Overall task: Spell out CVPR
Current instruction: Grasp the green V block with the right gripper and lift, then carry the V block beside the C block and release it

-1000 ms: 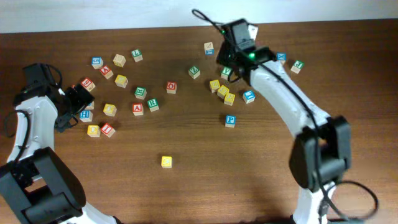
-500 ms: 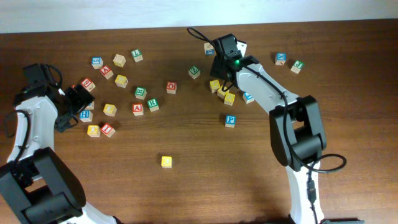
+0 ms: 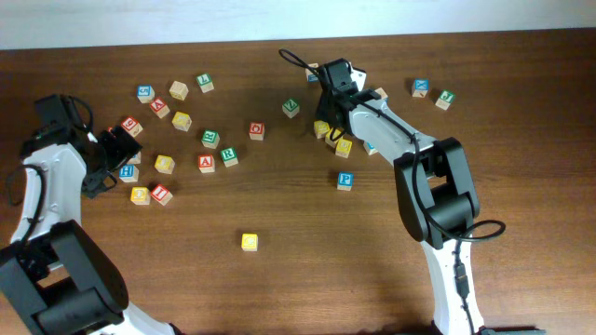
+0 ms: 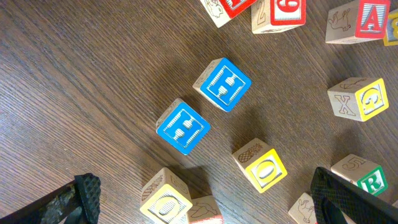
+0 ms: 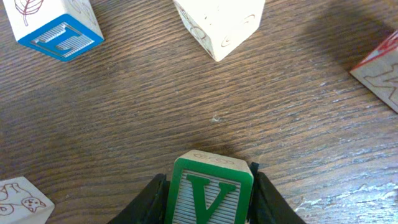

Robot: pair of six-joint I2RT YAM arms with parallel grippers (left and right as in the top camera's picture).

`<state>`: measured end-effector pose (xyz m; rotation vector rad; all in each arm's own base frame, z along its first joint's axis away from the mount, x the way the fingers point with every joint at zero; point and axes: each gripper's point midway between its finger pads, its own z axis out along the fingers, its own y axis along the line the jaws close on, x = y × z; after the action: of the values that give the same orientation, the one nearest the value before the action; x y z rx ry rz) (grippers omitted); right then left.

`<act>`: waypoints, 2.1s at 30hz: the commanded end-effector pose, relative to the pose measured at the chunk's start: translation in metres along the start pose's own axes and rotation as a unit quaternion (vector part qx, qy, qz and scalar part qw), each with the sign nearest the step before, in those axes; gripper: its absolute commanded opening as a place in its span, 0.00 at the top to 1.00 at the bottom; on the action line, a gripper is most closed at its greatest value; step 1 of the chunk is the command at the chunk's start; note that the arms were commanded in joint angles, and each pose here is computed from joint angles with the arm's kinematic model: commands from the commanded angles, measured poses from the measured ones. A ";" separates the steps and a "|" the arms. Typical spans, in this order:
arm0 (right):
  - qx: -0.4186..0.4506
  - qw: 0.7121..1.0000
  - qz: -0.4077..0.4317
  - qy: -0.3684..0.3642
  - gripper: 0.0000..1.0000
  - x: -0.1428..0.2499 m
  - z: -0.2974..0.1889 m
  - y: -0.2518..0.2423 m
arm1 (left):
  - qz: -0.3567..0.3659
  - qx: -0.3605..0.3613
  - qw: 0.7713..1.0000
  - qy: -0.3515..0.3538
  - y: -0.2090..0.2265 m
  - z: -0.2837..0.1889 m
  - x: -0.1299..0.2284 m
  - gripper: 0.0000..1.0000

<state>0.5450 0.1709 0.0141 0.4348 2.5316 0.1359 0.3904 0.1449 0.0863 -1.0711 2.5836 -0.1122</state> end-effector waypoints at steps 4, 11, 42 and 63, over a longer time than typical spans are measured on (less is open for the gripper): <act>-0.002 0.999 -0.037 -0.008 0.72 -0.009 0.000 0.005 | -0.007 0.001 1.000 0.008 0.001 0.004 0.004 0.01; -0.046 0.994 -0.092 -0.042 0.76 -0.055 -0.120 0.021 | -0.007 0.001 1.000 0.008 0.001 0.004 0.004 0.01; -0.115 0.922 -0.197 0.312 0.72 0.310 -0.176 0.046 | -0.007 0.001 1.000 0.008 0.001 0.004 0.004 0.01; -0.134 0.933 -0.163 0.291 0.73 0.284 -0.168 0.057 | -0.007 0.001 1.000 0.008 0.001 0.004 0.004 0.01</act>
<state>0.2291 0.3229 0.0204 -0.2256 3.0785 0.5734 0.3898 0.1447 0.0855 -1.0721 2.5856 -0.1123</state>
